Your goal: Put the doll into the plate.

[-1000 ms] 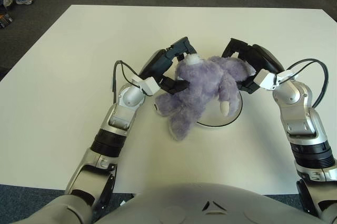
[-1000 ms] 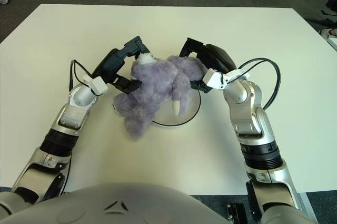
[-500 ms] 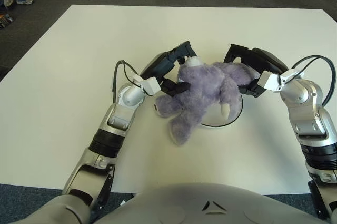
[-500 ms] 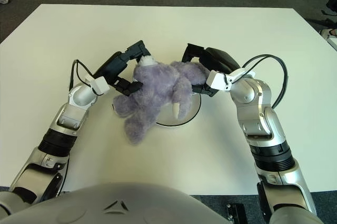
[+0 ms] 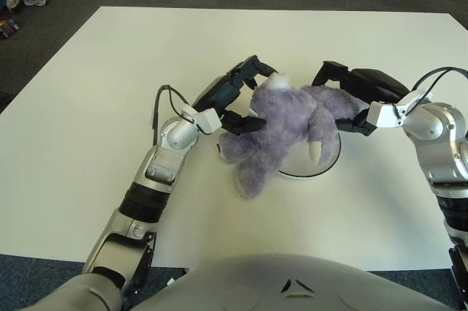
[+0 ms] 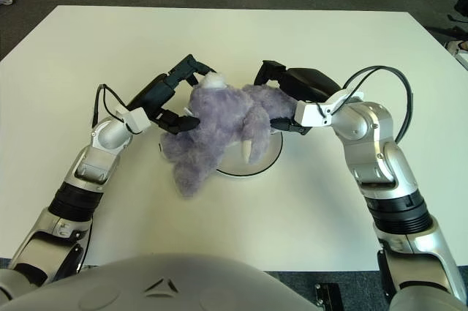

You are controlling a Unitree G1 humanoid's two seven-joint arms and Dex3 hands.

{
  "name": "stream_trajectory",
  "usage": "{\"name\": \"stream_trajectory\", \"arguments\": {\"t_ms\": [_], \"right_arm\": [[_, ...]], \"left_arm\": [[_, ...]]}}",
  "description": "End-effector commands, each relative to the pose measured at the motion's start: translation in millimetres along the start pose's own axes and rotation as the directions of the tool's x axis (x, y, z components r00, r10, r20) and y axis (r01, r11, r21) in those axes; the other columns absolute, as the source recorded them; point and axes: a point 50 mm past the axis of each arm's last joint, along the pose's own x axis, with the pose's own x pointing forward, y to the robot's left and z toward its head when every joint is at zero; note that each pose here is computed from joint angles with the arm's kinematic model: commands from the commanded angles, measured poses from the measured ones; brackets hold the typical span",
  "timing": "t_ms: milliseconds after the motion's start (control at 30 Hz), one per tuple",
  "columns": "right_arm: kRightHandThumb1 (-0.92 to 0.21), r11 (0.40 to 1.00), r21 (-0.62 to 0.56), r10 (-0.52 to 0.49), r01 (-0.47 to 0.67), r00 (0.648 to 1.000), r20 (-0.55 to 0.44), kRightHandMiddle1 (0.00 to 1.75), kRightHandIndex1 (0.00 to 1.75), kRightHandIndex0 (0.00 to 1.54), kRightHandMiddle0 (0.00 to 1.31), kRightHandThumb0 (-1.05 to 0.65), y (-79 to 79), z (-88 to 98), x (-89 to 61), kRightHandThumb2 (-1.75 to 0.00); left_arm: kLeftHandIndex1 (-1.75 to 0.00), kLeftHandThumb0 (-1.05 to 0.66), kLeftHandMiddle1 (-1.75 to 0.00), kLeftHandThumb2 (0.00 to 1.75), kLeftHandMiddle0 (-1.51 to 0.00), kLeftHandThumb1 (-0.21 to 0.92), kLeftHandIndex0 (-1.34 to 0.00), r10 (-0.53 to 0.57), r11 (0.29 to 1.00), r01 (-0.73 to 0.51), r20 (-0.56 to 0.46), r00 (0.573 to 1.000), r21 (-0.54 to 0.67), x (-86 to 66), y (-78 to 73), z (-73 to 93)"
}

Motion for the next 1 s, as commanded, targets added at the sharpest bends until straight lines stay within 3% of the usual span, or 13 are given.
{"name": "stream_trajectory", "arguments": {"t_ms": [0,100,233,333,467,567,867,967], "right_arm": [[-0.36,1.0,0.007,-0.026,0.026,1.0,0.005,0.92,1.74,0.45,0.0,0.07,-16.0,-0.6,-10.5,-1.09],[-0.33,0.999,0.033,-0.028,0.028,1.0,0.006,0.84,1.74,0.27,0.0,-0.37,-21.0,-2.4,-16.4,-0.95],[-0.33,0.999,0.025,-0.02,0.02,1.0,-0.008,0.77,1.75,0.19,0.0,-0.55,-26.0,-2.9,-20.0,-0.89],[-0.33,1.0,0.02,-0.014,0.015,1.0,-0.021,0.73,1.75,0.26,0.0,-0.59,-29.3,-2.6,-21.5,-0.87],[-0.33,0.999,0.039,-0.008,0.009,1.0,-0.029,0.67,1.75,0.38,0.0,-0.59,-33.5,-2.4,-23.4,-0.85],[-0.33,0.998,0.064,-0.004,0.005,1.0,-0.026,0.61,1.75,0.56,0.0,-0.55,-36.3,-2.8,-25.4,-0.85],[-0.32,0.992,0.129,-0.012,0.006,0.999,0.042,0.52,1.75,0.74,0.0,-0.51,-41.8,-5.7,-27.0,-0.86],[-0.28,0.985,0.171,0.007,-0.019,0.997,0.071,0.47,1.75,0.79,0.0,-0.45,-46.9,-11.4,-25.3,-0.91]], "left_arm": [[-0.67,-0.9,-1.41,0.46,0.0,0.79,0.0,-0.022,1.0,0.022,0.005,1.0,0.015,-1.1,1.0,2.1],[-0.59,-0.92,-1.37,0.4,0.0,0.85,0.0,-0.028,0.999,0.028,0.01,1.0,0.017,-0.7,1.8,2.7],[-0.52,-0.94,-1.61,0.35,0.0,0.9,0.0,-0.03,0.999,0.03,0.018,0.999,0.021,-0.6,2.7,3.1],[-0.5,-0.95,-1.68,0.34,0.0,0.91,0.0,-0.03,0.999,0.03,0.022,0.999,0.028,-0.6,3.6,2.7],[-0.46,-0.97,-1.37,0.36,0.0,0.92,0.0,-0.03,0.999,0.029,0.025,0.999,0.03,-0.8,4.2,2.3],[-0.42,-0.97,-1.19,0.37,0.0,0.92,0.0,-0.03,0.999,0.03,0.027,0.999,0.026,-1.2,5.0,2.1],[-0.34,-0.98,-1.17,0.44,0.0,0.92,0.0,-0.037,0.999,0.035,0.027,0.999,0.04,-2.1,7.0,1.5],[-0.29,-0.98,-0.98,0.49,0.0,0.92,0.0,-0.038,0.998,0.036,0.024,0.999,0.055,-2.3,8.0,1.1]]}}
